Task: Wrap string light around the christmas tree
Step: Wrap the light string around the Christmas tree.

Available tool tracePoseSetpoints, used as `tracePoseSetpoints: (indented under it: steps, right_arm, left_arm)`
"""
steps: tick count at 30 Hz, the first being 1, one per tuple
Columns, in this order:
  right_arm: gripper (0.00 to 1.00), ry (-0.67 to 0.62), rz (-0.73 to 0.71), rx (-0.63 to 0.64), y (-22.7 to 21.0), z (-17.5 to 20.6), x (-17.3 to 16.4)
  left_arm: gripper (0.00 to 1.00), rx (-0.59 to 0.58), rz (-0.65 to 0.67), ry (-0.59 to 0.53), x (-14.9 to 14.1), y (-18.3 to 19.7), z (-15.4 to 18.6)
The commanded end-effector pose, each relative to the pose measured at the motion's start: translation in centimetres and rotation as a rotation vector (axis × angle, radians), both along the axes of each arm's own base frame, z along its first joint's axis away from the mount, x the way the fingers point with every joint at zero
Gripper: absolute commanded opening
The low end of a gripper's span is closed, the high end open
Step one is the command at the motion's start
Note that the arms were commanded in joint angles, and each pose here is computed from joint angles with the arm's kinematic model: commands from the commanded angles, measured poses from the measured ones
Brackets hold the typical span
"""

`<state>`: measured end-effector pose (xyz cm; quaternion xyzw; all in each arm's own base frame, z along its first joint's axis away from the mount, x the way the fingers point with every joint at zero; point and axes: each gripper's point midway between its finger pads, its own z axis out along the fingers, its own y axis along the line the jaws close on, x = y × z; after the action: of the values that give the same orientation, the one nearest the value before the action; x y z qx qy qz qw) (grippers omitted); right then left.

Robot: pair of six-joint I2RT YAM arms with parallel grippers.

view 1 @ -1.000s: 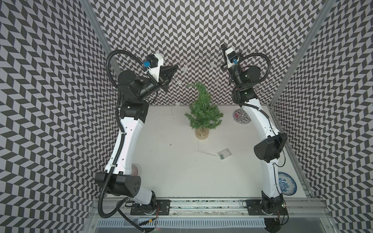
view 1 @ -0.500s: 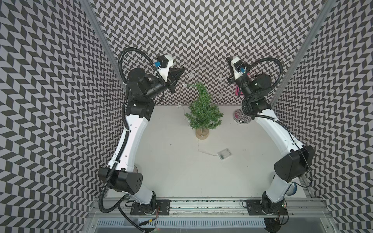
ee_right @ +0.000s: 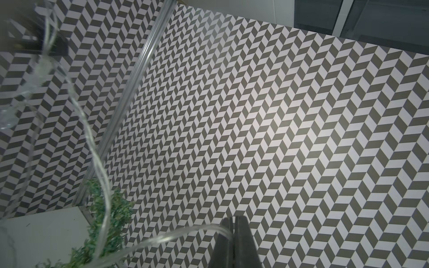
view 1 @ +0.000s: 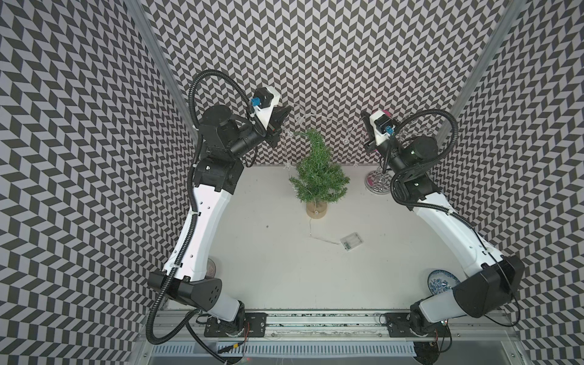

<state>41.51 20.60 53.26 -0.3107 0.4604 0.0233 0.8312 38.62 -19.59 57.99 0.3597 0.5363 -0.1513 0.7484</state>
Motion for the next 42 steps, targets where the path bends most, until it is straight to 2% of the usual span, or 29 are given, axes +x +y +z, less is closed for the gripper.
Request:
tracePoseSetpoints:
  steps: [1,11,18,26,37,39,42]
  right_arm:
    - [0.00,-0.028,0.054,-0.014,1.0,1.0,-2.5]
    - [0.00,0.000,0.190,-0.046,4.7,1.0,-5.6]
    - [0.00,0.077,0.292,-0.093,8.8,-0.7,-6.2]
    - [0.00,0.175,0.349,-0.132,13.0,-4.5,-4.0]
    - [0.01,0.254,0.403,-0.138,16.6,-6.9,-1.3]
    - [0.06,0.255,0.401,-0.143,16.8,-7.1,-1.1]
    - [0.35,0.245,0.385,-0.136,16.7,-6.8,-1.0]
  left_arm:
    - [0.00,0.051,0.076,-0.029,-0.9,1.0,0.6]
    - [0.00,0.093,0.193,-0.056,-1.5,3.0,1.2]
    - [0.00,0.098,0.287,-0.063,-1.5,5.5,2.0]
    - [0.00,0.086,0.354,-0.066,-1.0,8.4,2.3]
    - [0.00,0.074,0.388,-0.069,0.4,10.2,2.5]
    - [0.00,0.068,0.381,-0.074,0.6,10.2,2.7]
    - [0.00,0.066,0.374,-0.075,1.4,10.0,2.7]
